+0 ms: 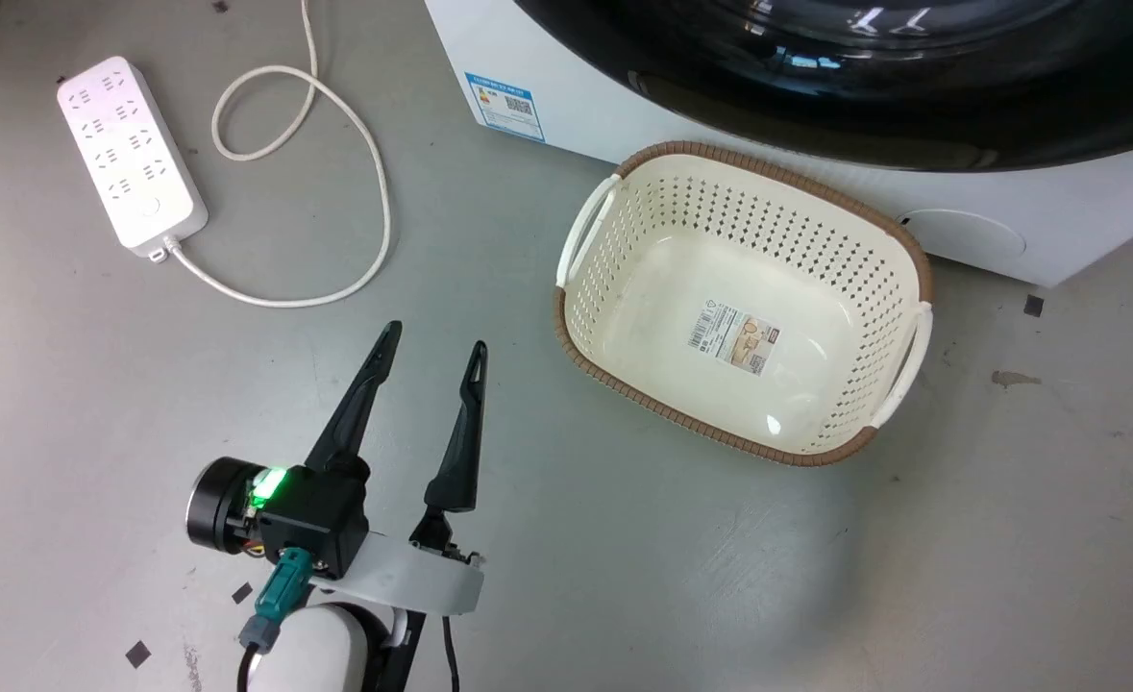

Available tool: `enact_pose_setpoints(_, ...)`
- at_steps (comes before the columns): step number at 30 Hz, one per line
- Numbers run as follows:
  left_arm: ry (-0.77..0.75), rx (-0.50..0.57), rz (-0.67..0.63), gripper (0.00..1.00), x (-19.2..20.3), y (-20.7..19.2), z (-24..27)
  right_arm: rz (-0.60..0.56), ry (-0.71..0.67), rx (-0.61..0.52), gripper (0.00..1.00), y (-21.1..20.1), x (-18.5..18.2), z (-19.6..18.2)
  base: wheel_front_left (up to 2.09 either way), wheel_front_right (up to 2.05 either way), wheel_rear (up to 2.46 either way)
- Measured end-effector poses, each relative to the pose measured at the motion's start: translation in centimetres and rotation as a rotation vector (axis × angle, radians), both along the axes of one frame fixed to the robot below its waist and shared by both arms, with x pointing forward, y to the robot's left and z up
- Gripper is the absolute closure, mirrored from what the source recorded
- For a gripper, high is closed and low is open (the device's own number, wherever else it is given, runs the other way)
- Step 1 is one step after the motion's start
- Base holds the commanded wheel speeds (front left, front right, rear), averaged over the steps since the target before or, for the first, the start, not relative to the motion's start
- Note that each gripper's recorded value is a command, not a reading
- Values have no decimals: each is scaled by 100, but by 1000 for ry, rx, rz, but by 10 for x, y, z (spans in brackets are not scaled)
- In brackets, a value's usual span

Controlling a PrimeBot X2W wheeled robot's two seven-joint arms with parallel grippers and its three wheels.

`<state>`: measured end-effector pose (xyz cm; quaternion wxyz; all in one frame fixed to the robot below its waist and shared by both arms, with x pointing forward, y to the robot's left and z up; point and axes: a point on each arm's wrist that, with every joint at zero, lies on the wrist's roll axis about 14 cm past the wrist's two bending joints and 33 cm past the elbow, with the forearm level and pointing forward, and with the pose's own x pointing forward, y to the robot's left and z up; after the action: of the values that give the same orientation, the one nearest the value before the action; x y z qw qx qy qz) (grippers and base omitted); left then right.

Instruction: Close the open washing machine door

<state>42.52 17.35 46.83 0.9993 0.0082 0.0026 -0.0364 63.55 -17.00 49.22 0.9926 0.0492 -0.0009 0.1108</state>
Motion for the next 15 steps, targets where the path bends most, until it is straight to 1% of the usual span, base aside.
enact_pose_setpoints(8, -17, 1, 2, 0, 3, -1, 5, -10, 21, 13, 100, 3, 1, -4, 0, 0, 0)
enact_pose_setpoints(13, -44, -2, -2, 0, 0, -2, 16, -11, -17, 0, 100, 1, -8, 14, 0, 0, 0)
enact_pose_setpoints(14, -52, -3, -2, 0, -1, -2, 20, -9, -28, -10, 87, 1, -11, 19, 0, 0, 0)
enact_pose_setpoints(15, -62, -4, -3, 0, -2, -3, 23, -9, -33, -12, 0, 0, -16, 22, 0, 0, 0)
